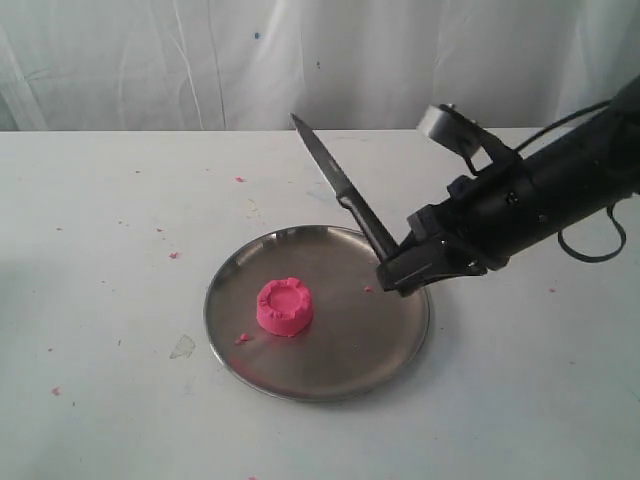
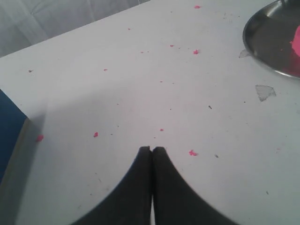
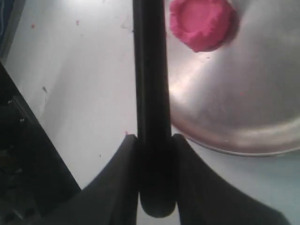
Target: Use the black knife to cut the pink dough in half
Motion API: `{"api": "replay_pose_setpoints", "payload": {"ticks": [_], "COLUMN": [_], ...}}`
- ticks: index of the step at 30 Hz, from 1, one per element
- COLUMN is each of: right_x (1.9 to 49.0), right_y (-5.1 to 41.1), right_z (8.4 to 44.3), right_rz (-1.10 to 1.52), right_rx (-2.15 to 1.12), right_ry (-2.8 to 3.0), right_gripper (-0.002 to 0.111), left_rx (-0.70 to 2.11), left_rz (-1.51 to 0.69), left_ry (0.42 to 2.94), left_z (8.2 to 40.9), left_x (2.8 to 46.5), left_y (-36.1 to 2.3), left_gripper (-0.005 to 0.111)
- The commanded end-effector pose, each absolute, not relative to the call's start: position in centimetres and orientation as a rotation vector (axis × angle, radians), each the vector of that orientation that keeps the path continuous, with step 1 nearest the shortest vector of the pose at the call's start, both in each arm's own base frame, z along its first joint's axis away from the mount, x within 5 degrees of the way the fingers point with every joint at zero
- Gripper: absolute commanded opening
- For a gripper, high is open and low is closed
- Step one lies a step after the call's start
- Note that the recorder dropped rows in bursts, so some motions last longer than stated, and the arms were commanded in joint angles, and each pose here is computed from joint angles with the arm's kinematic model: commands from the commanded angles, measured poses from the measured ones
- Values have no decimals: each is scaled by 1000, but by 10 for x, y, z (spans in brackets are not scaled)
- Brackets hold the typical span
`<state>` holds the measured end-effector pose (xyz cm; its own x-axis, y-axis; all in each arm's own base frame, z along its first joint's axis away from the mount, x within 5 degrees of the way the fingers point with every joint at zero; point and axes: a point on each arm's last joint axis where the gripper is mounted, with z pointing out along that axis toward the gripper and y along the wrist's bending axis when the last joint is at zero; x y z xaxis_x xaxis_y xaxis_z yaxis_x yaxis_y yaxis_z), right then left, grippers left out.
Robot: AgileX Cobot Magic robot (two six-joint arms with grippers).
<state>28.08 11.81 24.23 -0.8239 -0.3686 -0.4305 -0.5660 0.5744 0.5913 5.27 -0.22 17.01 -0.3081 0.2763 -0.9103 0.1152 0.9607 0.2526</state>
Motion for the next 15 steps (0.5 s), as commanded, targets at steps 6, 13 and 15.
{"api": "replay_pose_setpoints", "payload": {"ticks": [6,13,15], "right_x": [249,251,251], "right_y": [145,145,145], "right_z": [280,275,275], "right_rz": [901,912,914], "right_rx": [-994,-940,-942], "right_ry": [2377,2441,2442], "right_gripper": [0,0,0], "left_rx": [-108,-318,-376], "left_rz": [-161,-308,-413], "left_ry": [1574,1122,859], "left_z": [198,235,253], "left_x": [58,50,38], "left_y": [-3,9,14], "left_gripper": [0,0,0]}}
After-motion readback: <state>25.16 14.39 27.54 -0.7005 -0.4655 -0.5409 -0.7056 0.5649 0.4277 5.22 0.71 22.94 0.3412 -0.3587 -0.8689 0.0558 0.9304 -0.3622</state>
